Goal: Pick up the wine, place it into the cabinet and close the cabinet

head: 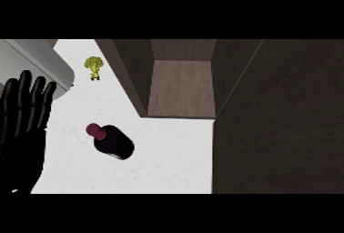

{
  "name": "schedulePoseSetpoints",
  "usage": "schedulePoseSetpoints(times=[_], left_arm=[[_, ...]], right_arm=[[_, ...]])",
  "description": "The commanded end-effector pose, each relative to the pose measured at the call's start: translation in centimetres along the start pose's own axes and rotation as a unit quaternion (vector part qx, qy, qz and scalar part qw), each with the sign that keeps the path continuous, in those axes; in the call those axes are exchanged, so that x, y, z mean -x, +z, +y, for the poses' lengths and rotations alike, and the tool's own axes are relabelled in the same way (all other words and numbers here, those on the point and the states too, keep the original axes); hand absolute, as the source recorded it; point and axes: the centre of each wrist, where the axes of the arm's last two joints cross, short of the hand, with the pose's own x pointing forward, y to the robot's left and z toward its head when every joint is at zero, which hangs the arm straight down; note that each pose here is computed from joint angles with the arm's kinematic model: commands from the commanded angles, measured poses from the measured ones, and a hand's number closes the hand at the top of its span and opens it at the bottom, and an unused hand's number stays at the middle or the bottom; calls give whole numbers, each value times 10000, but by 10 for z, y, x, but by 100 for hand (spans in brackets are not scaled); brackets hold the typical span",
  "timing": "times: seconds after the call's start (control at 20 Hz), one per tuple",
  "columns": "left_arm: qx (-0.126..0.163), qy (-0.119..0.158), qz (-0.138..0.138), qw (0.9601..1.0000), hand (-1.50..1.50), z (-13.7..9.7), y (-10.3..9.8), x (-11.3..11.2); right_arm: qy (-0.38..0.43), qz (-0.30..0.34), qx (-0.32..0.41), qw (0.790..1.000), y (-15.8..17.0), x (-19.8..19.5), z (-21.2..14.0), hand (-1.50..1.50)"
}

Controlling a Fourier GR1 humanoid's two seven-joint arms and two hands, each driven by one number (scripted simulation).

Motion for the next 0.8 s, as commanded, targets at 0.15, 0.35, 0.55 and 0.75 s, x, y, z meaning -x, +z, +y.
schedulePoseSetpoints(times=[0.15, 0.35, 0.55, 0.75], left_arm=[[-1320, -787, 294, 9877, -150, -18, 28, 2], [-2263, -13, 933, 9696, -150, -32, 48, 6], [-2515, 100, 839, 9642, -150, -70, 44, -16], [-2461, 153, 821, 9656, -150, -92, 33, -32]], right_arm=[[-47, 271, -201, 9994, 25, -11, 3, -150], [-509, 539, -1115, 9910, 31, -24, 14, -150], [-557, 426, -1221, 9900, 34, -57, 11, -150], [-546, 512, -1245, 9894, 42, -84, 12, -150]])
